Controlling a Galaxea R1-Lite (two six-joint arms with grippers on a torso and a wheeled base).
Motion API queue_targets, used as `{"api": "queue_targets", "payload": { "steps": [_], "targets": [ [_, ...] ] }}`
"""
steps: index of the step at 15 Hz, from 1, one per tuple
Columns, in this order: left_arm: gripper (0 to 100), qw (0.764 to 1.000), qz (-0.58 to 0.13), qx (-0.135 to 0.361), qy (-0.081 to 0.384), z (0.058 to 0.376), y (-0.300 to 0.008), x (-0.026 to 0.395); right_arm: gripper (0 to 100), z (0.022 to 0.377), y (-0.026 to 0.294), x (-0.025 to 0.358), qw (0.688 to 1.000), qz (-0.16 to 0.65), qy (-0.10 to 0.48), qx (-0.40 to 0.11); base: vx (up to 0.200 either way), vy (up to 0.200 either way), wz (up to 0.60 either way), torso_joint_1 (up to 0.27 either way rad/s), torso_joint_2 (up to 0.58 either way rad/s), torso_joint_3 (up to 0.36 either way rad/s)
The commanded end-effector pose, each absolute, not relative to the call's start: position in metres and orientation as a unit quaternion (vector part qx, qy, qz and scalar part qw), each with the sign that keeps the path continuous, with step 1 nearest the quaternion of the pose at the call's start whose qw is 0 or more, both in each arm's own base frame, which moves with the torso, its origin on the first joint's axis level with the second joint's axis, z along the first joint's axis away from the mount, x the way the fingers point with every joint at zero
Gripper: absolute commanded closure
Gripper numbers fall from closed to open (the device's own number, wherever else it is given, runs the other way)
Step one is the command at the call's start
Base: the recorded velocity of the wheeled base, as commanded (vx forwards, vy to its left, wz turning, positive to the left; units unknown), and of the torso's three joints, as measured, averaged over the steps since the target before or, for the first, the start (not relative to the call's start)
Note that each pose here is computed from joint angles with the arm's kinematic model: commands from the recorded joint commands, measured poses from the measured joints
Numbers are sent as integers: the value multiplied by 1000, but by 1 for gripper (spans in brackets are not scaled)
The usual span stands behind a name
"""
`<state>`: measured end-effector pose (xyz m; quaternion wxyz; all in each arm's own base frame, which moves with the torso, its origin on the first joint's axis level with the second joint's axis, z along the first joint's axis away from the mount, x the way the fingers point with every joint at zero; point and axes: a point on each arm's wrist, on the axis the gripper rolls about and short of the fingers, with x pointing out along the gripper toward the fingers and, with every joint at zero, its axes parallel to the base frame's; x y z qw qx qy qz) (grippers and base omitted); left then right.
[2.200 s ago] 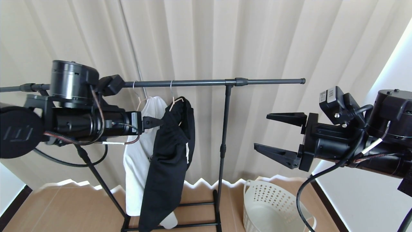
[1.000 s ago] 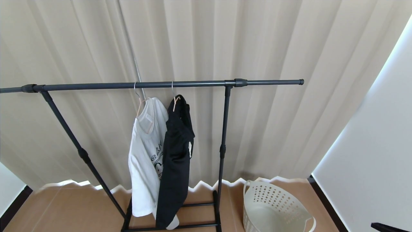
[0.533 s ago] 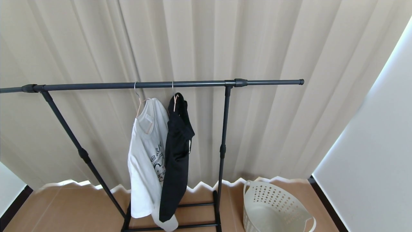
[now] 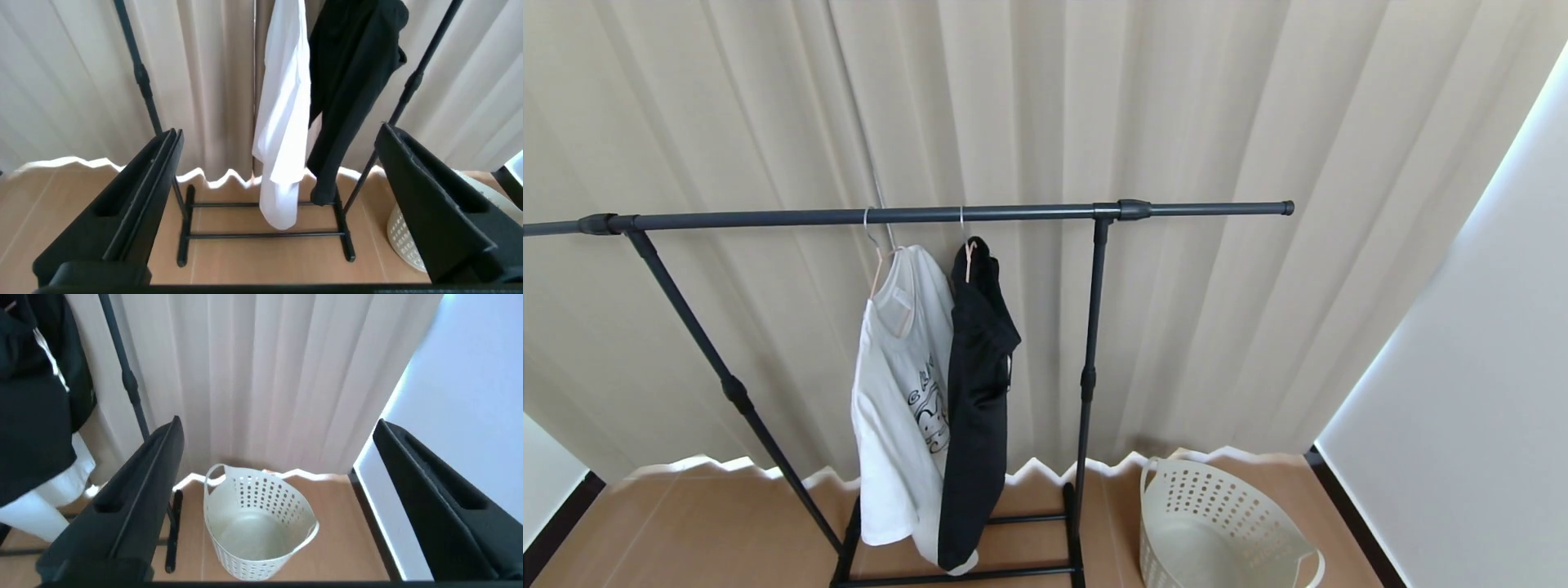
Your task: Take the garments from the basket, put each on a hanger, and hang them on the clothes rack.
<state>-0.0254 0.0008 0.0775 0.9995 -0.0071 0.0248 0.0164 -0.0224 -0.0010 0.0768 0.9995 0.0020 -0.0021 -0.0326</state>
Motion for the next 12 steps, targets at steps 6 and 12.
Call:
{"api": "queue_targets", "payload": {
  "steps": [6, 12],
  "targets": [
    [0, 1000, 17, -7, 24, 77, 1, -25, 0, 77, -1, -23, 999, -32, -5, 2, 0, 0, 0, 0, 0, 0],
    [0, 1000, 17, -7, 24, 77, 1, -25, 0, 77, -1, -23, 999, -33, -6, 5, 0, 0, 0, 0, 0, 0]
  ]
}}
